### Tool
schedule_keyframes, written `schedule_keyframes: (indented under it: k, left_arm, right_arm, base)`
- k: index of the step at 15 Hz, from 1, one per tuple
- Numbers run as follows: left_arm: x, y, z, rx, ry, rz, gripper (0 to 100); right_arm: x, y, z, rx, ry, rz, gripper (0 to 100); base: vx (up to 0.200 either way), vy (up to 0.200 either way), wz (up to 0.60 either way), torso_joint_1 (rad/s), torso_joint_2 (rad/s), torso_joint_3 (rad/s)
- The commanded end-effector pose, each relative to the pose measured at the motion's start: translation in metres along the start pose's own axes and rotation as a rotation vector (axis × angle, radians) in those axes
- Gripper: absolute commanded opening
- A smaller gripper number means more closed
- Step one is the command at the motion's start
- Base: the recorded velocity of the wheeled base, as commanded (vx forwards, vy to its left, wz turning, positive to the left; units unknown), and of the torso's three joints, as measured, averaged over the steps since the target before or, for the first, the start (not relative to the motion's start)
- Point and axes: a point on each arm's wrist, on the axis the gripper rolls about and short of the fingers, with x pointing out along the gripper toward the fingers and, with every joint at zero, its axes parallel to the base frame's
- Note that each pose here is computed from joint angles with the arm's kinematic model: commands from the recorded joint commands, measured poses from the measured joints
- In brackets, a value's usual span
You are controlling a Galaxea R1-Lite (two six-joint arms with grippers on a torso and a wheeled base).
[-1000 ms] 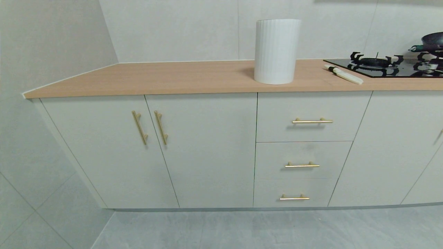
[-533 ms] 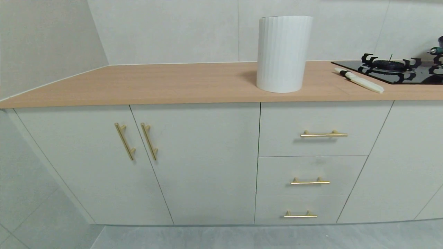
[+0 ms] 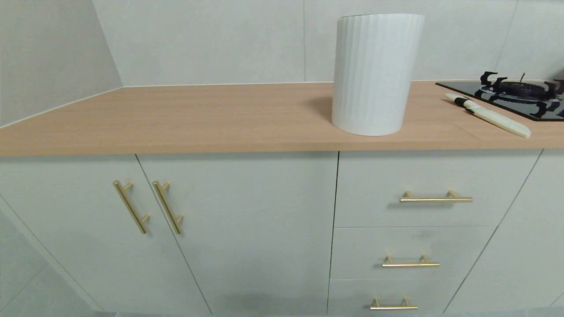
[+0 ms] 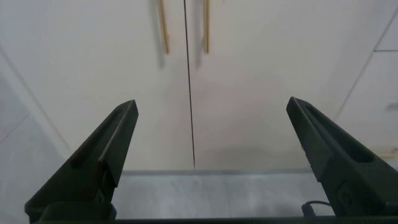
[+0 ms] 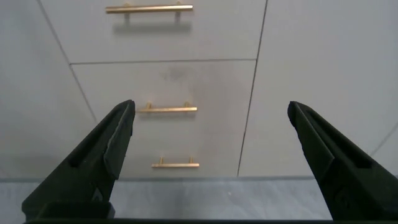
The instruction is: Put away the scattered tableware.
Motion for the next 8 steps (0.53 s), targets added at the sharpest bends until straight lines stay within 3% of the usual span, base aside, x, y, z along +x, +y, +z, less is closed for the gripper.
schedule_keyframes:
  k: [1, 2, 8]
  left_arm:
    - [0.0001, 0.0000, -0.0002, 0.000, 0.001, 0.000, 100]
    - [0.0000, 0.0000, 0.0002, 0.000, 0.000, 0.000, 100]
    - [0.0001, 0.0000, -0.0002, 0.000, 0.001, 0.000, 100]
  right_arm:
    - [0.0001, 0.0000, 0.0001, 0.000, 0.002, 0.000, 100]
    - [0.0001, 0.0000, 0.0001, 0.000, 0.002, 0.000, 100]
    - [0.0001, 0.0000, 0.0001, 0.000, 0.002, 0.000, 100]
  base:
    - [0.200, 0.000, 0.00, -0.002, 0.00, -0.002]
    - [0.200, 0.000, 0.00, -0.002, 0.00, 0.002]
    - [0.000, 0.000, 0.00, 0.000, 0.00, 0.000]
